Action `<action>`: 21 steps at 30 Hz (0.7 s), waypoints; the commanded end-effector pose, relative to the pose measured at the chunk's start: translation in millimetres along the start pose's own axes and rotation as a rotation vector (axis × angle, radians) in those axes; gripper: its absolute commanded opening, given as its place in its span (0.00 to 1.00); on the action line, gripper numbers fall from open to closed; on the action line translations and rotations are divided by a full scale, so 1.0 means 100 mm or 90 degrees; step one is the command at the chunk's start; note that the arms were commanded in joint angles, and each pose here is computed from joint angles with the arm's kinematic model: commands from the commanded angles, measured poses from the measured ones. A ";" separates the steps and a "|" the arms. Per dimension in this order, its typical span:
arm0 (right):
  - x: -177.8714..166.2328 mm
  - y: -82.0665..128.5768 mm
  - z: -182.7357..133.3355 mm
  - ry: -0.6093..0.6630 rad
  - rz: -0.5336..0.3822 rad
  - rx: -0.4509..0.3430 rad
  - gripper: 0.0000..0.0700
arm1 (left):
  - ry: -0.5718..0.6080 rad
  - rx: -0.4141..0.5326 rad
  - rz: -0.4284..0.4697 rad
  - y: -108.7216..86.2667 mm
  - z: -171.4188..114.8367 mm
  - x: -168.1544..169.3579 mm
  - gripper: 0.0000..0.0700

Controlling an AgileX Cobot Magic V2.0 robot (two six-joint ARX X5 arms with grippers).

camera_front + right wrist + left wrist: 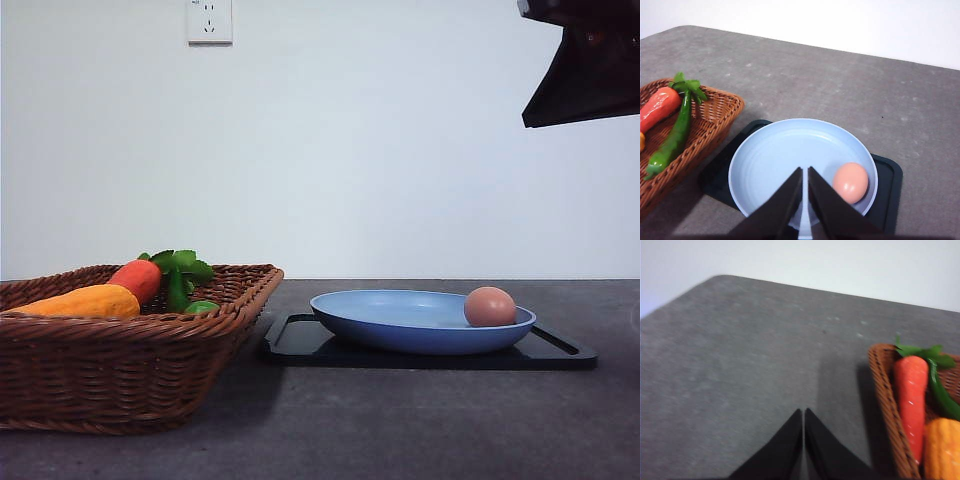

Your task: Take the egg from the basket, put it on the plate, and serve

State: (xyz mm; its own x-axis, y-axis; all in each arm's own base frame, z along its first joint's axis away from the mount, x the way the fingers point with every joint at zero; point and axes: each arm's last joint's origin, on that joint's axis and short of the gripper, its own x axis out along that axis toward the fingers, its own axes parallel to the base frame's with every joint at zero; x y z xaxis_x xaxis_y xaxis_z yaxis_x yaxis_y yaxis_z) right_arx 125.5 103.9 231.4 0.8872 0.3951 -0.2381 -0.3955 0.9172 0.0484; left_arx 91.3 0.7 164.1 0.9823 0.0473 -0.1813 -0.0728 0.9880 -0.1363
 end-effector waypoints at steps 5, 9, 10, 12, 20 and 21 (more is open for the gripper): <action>0.00 0.02 0.03 -0.008 0.004 0.001 0.00 | 0.022 -0.013 -0.043 -0.01 -0.11 0.04 0.00; 0.00 0.02 0.03 -0.008 0.004 0.001 0.00 | 0.032 -0.015 -0.063 -0.01 -0.15 0.05 0.00; 0.00 0.02 0.03 -0.007 0.004 0.001 0.00 | 0.034 -0.016 -0.067 -0.01 -0.15 0.05 0.00; 0.00 0.02 0.03 -0.007 0.004 0.001 0.00 | 0.035 -0.022 -0.071 -0.01 -0.15 0.05 0.00; 0.00 0.02 0.03 -0.007 0.004 0.001 0.00 | 0.035 -0.033 -0.070 -0.01 -0.15 0.05 0.00; 0.00 0.02 0.03 -0.008 0.004 0.001 0.00 | 0.035 -0.033 -0.070 -0.01 -0.15 0.05 0.00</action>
State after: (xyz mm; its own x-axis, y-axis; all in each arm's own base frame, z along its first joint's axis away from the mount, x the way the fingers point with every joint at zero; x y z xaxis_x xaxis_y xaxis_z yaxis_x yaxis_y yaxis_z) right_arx 125.5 103.9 231.4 0.8873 0.3953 -0.2375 -0.3955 0.9172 0.0485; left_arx 93.3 -2.6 157.9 0.9819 -0.0650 -0.1779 0.0281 0.9788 -0.2027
